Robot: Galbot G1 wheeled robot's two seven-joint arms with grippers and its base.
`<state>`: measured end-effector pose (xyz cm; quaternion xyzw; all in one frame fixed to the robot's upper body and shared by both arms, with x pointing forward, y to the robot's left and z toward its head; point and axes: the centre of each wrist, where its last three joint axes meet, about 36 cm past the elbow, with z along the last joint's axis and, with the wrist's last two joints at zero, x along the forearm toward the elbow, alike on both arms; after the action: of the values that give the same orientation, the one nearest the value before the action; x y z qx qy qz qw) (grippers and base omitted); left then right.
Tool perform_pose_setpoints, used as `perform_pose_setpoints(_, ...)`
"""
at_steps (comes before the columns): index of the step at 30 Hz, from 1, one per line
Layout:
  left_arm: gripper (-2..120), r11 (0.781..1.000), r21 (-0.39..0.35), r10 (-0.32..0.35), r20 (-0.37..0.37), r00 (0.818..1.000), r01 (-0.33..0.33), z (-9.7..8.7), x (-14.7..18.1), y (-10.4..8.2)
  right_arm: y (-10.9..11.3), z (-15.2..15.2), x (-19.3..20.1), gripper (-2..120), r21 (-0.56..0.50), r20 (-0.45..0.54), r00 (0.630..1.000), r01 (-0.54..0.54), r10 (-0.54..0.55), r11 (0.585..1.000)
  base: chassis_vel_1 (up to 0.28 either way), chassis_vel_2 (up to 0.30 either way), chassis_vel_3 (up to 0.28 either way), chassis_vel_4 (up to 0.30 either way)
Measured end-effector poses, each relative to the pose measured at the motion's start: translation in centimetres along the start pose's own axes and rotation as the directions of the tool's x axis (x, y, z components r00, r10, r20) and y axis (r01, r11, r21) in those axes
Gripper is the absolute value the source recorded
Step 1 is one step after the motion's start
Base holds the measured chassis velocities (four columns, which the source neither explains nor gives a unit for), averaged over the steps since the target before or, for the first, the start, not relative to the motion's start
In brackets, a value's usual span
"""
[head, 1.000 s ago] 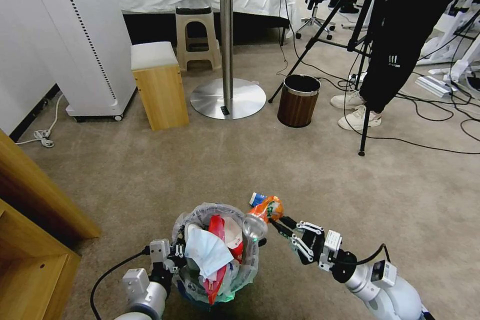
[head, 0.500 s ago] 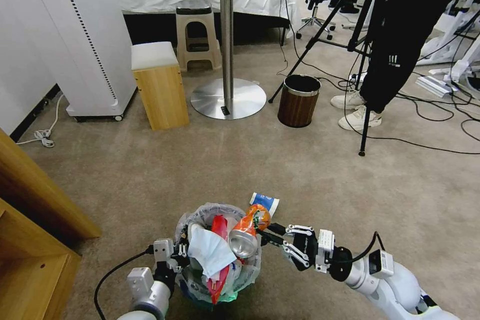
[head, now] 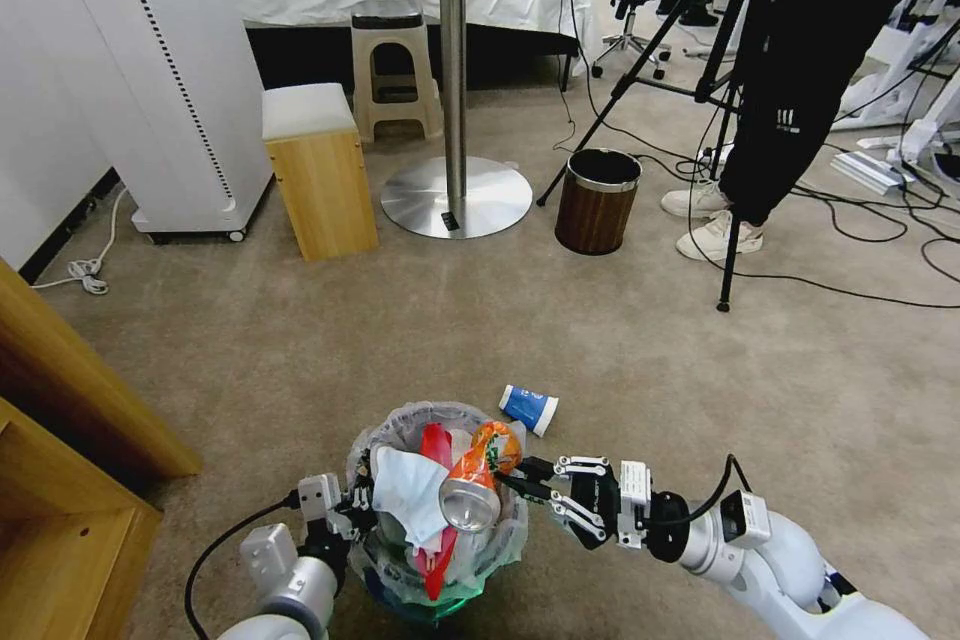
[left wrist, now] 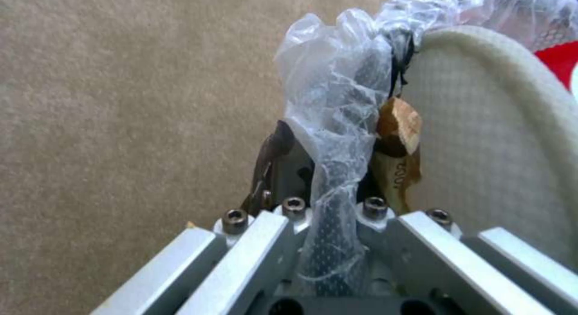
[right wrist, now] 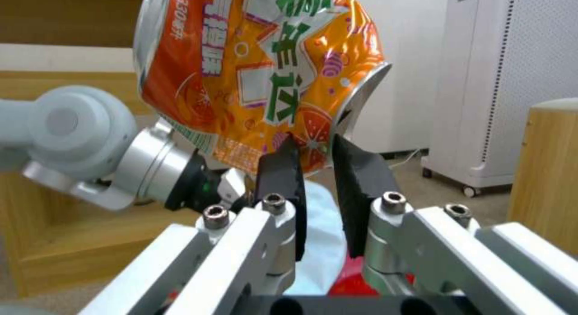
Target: Pick up the trash bin and place the garbage on the floor into it.
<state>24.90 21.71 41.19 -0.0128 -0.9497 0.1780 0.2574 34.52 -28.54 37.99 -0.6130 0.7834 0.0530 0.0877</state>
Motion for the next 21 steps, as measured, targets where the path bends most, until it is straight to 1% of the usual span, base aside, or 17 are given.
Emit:
perform_pose_setpoints(3,0,1.0,0.008,-0.004,-0.002,1.0,0.004,-0.2,0.2,-0.1,0.0,0.0,0.0,11,0.0,-0.001,1.0,0.002,-0.002,1.0,0.0,0.0,0.0,0.0)
perform_pose_setpoints(6,0,0.999,0.036,-0.016,-0.016,1.0,0.016,-0.8,0.5,-0.4,0.0,0.0,-0.1,11,0.0,-0.005,1.0,0.009,-0.009,1.0,0.0,0.0,0.0,0.0)
perform_pose_setpoints(10,0,0.998,0.054,-0.02,-0.018,1.0,0.02,-1.2,0.8,-0.6,0.1,0.2,-0.3,11,-0.003,-0.012,1.0,0.021,-0.021,1.0,0.0,0.0,0.0,0.0)
perform_pose_setpoints(15,0,0.998,0.057,-0.02,-0.016,1.0,0.021,-1.4,0.8,-0.6,0.2,0.5,-0.5,11,-0.007,-0.024,0.999,0.027,-0.027,1.0,0.0,0.0,0.0,0.0)
perform_pose_setpoints(21,0,0.998,0.065,-0.009,-0.016,1.0,0.01,-1.4,0.9,-1.1,0.7,1.2,-1.0,11,-0.019,-0.042,0.999,0.006,-0.006,1.0,0.0,0.0,0.0,0.0)
